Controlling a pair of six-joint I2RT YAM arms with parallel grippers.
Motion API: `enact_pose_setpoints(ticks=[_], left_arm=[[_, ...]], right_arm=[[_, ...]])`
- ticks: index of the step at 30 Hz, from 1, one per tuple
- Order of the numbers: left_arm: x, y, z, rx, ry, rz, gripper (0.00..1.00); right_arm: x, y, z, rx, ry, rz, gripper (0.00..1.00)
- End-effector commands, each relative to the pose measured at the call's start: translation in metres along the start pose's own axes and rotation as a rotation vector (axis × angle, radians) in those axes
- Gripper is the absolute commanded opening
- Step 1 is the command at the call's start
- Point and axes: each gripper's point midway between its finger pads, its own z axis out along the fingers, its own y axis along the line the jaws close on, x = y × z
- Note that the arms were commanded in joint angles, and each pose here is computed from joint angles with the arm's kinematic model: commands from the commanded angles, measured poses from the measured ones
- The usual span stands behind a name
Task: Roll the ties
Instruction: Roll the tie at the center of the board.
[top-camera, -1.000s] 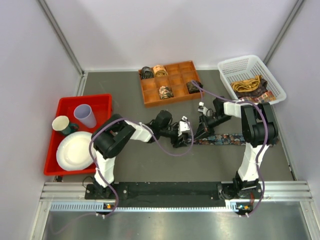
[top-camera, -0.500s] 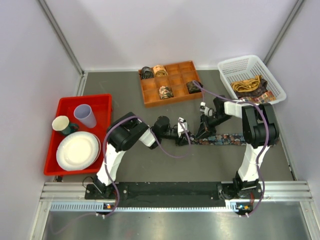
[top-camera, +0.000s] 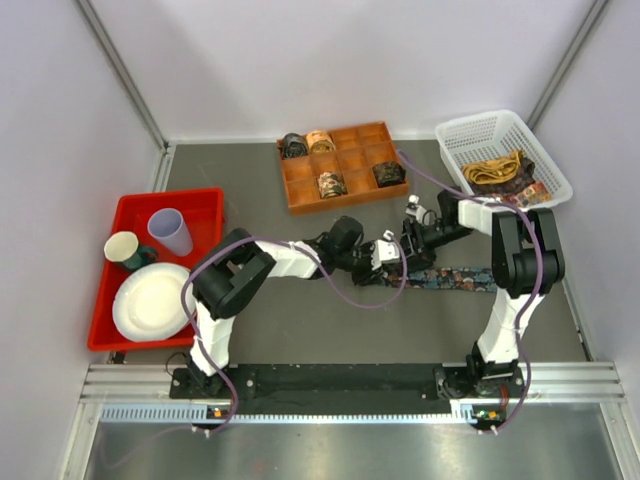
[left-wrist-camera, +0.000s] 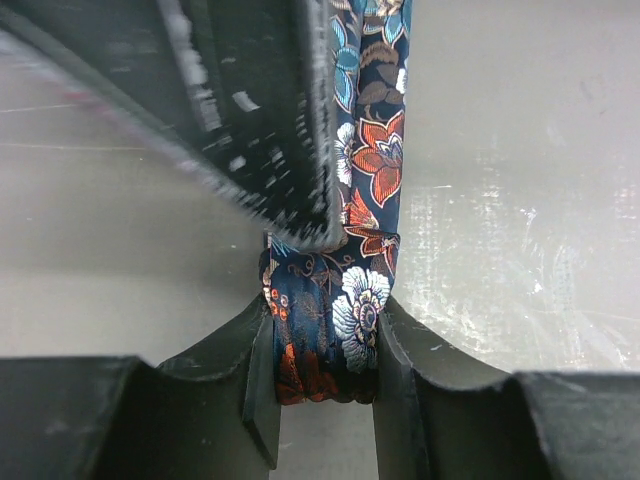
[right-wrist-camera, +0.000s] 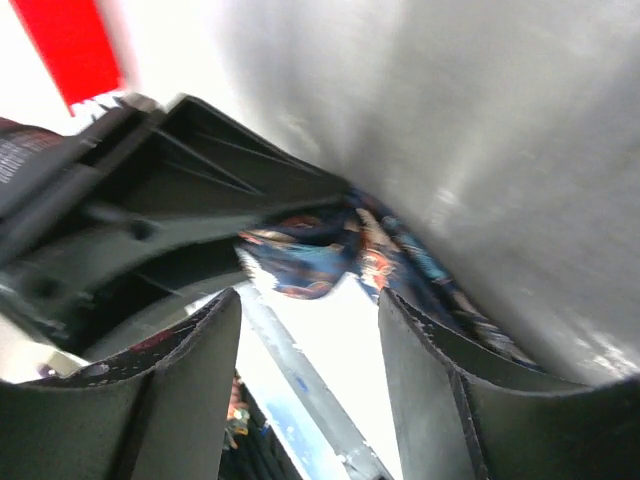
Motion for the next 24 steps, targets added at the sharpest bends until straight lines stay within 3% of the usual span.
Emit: enact_pose_setpoints(ticks=[1, 8, 12, 19, 24], left_arm=[[0.090, -0.029, -0.026, -0.001, 0.428, -0.084, 0.19], [0.091, -0.035, -0.022, 0.006, 0.529, -0.091, 0.21], [0.098, -0.038, -0.021, 0.016, 0.568, -0.103, 0.22], [0.099, -0.039, -0.017, 0.021, 0.580, -0.107, 0.22], [0.101, -0.040, -0.018, 0.019, 0.589, -0.108, 0.22]], right_arm=[[-0.012, 0.034, -0.006, -0.140, -0.066, -0.041, 0.55], [-0.008, 0.026, 0.020, -0.144, -0.007, -0.029, 0.42], [0.000, 0.014, 0.029, -0.081, 0.032, -0.031, 0.40], [0.014, 0.005, 0.025, 0.007, 0.059, -0.022, 0.46], [0.018, 0.007, 0.032, 0.010, 0.075, -0.028, 0.37]])
